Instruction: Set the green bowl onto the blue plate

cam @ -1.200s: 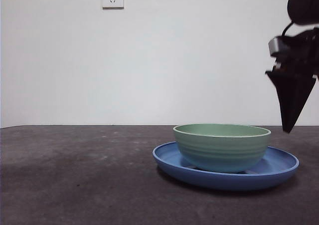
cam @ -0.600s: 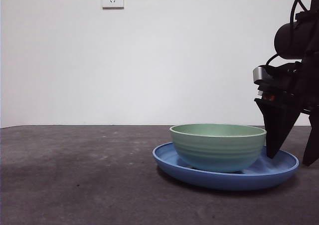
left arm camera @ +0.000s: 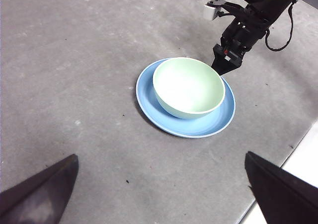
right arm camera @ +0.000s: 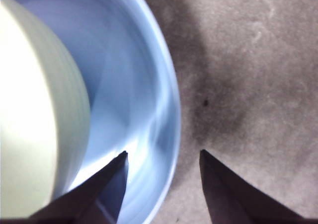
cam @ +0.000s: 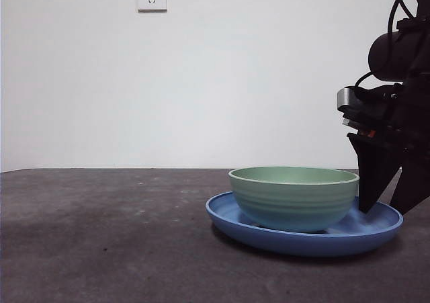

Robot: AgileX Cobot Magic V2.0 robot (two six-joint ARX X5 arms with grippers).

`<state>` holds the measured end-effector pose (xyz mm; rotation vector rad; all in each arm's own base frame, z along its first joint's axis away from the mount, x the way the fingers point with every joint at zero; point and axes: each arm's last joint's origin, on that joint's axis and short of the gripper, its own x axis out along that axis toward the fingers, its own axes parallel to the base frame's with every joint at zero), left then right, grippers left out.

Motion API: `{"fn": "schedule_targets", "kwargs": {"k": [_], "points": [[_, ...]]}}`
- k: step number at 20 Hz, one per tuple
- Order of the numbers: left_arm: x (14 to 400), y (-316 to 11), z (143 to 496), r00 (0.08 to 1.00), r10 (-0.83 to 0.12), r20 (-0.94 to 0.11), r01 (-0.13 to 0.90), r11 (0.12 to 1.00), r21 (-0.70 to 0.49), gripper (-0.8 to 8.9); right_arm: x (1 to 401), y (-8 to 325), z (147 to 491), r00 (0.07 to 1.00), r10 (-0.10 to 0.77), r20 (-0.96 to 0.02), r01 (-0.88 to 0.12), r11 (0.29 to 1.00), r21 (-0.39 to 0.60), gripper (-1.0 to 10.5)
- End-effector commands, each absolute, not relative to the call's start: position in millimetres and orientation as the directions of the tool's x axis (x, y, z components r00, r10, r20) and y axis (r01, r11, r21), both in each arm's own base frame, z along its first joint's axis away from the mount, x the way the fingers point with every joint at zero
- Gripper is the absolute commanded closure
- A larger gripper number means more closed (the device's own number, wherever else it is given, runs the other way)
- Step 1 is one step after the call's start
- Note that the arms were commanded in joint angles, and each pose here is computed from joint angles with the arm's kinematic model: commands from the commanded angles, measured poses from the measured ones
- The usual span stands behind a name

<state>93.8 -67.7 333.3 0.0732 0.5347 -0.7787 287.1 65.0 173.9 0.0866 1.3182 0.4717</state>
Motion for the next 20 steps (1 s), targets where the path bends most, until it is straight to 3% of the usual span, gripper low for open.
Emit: {"fn": "schedule_targets", "kwargs": {"k": [1, 3, 5, 10, 20], "points": [[93, -68, 339, 0.589, -0.659, -0.468, 0.693, 0.710, -0.126, 2.50, 292, 66, 166, 0.145, 0.391, -0.909, -0.288, 0.895, 0.339, 7.4], [93, -68, 339, 0.590, -0.659, -0.467, 0.693, 0.710, -0.126, 2.50, 293, 67, 161, 0.126, 0.400, -0.908, -0.283, 0.892, 0.353, 7.9], [93, -68, 339, 0.590, -0.658, -0.468, 0.693, 0.710, -0.126, 2.50, 294, 67, 159, 0.119, 0.398, -0.910, -0.280, 0.892, 0.354, 9.4], [93, -68, 339, 0.589, -0.658, -0.469, 0.693, 0.710, -0.127, 2.50, 296, 67, 163, 0.129, 0.402, -0.907, -0.258, 0.896, 0.361, 9.4], [93, -68, 339, 0.588, -0.658, -0.470, 0.692, 0.710, -0.127, 2.50, 319, 83, 213, 0.155, 0.589, -0.793, -0.286, 0.795, 0.535, 9.4]]}}
